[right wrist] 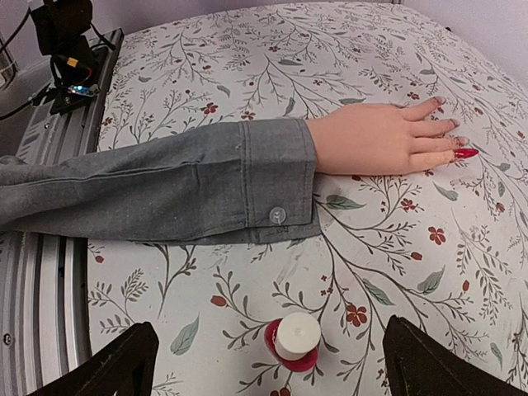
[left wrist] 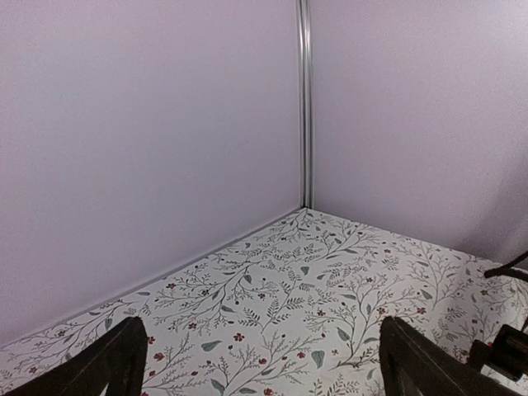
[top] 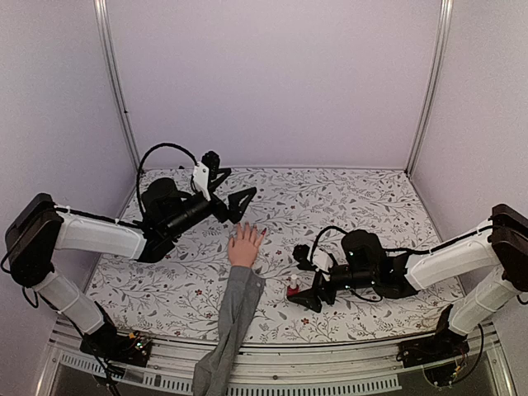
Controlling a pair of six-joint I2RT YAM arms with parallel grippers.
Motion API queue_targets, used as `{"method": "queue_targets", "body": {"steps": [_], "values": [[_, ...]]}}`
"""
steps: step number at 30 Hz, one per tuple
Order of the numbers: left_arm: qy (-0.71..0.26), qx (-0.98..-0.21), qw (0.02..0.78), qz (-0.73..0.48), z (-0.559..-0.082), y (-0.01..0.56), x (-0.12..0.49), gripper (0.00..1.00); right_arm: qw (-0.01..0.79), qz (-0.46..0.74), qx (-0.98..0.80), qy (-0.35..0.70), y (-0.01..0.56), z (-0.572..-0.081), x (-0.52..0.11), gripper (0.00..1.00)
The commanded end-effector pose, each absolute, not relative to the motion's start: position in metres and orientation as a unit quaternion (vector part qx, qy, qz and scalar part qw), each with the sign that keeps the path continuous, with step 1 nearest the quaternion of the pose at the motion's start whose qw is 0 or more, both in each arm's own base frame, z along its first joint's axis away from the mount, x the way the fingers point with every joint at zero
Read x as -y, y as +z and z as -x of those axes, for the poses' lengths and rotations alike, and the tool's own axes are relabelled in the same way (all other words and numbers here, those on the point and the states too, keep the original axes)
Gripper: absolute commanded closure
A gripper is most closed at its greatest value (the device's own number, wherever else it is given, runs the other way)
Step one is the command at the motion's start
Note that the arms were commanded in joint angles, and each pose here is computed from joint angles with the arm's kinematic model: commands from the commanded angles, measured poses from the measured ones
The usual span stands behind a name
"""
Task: Paint the nails
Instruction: Reset both arms
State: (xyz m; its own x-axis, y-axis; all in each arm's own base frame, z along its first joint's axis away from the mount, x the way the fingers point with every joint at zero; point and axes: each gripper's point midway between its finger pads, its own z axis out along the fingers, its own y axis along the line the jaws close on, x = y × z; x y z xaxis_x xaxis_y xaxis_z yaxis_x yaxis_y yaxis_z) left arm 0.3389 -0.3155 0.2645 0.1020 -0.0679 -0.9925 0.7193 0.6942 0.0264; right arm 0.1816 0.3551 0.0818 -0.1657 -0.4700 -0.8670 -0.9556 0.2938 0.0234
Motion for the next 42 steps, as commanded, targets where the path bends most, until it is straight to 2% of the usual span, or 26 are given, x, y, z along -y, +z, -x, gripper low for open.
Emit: {"method": "queue_targets", "body": {"steps": [1,8,13,18,23,26,32,38,42], "values": [[-0.275,-0.609,0.696,-0.262,-0.347,0.284,0.312,0.0,0.4,0.51,-0.684,0.334,0.109,-0.171,-0.357,0.01],[-0.29,-0.647,0.654,-0.263,-0.36,0.281,0.319,0.0,0.447,0.482,-0.667,0.35,0.17,-0.185,-0.35,0.01],[-0.296,-0.701,0.614,-0.212,-0.387,0.271,0.303,0.0,0.5,0.406,-0.678,0.354,0.226,-0.233,-0.331,0.01],[-0.217,-0.784,0.57,-0.114,-0.435,0.242,0.264,0.0,0.558,0.318,-0.683,0.346,0.277,-0.286,-0.299,0.01],[-0.159,-0.817,0.551,-0.066,-0.452,0.217,0.227,0.0,0.604,0.249,-0.685,0.322,0.307,-0.333,-0.259,0.01],[-0.141,-0.833,0.534,-0.029,-0.462,0.201,0.2,0.0,0.614,0.219,-0.694,0.307,0.307,-0.359,-0.24,0.01],[-0.099,-0.844,0.527,-0.001,-0.456,0.176,0.167,0.0,0.599,0.158,-0.724,0.302,0.264,-0.397,-0.194,0.01],[-0.104,-0.853,0.511,0.01,-0.444,0.147,0.162,0.0,0.588,0.135,-0.746,0.283,0.214,-0.395,-0.174,0.01],[-0.112,-0.852,0.511,0.013,-0.44,0.139,0.162,0.0,0.583,0.135,-0.748,0.289,0.202,-0.39,-0.174,0.01]]}}
